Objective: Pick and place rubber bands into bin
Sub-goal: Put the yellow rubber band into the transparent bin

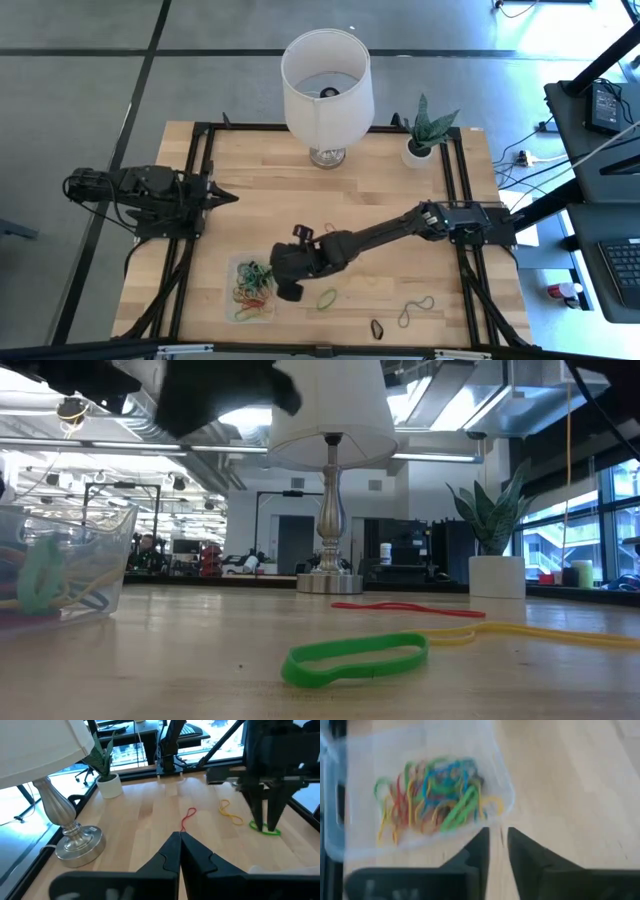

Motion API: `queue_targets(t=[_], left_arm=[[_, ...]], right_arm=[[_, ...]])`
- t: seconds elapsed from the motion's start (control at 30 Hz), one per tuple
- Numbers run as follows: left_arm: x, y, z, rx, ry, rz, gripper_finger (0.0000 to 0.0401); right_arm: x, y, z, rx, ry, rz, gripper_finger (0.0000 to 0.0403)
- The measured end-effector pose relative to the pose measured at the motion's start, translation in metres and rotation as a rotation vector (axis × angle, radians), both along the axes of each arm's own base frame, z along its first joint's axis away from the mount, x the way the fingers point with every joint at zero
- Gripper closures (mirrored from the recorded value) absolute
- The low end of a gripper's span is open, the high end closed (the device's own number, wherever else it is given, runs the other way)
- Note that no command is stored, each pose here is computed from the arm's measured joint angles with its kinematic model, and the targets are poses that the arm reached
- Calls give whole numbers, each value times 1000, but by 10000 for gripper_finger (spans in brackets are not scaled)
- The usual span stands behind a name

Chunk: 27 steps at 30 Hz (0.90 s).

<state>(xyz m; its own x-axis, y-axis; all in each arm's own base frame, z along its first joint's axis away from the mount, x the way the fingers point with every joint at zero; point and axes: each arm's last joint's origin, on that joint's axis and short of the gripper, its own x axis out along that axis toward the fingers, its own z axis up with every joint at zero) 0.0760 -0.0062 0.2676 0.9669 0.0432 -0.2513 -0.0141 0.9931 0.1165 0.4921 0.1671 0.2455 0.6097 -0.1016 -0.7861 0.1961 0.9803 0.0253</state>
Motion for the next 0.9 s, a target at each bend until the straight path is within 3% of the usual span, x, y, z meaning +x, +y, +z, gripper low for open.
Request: queue_targets(t=[0.13, 0.37, 0.6, 0.73, 0.9], left_arm=[[0, 0, 0, -5, -2, 1, 399], [0, 0, 0, -5, -1, 1, 399], [0, 0, 0, -8, -2, -2, 399], [7, -1, -2, -5, 33, -10, 400], [38, -8, -4, -17, 82, -60, 399]], right_arm=[[-18, 11, -3, -22, 127, 31, 393], [-40, 24, -28, -23, 278, -12, 399], [-78, 28, -35, 83, 210, -100, 400], [-117, 29, -35, 177, 121, -144, 399], [-175, 25, -40, 264, 65, -254, 399]])
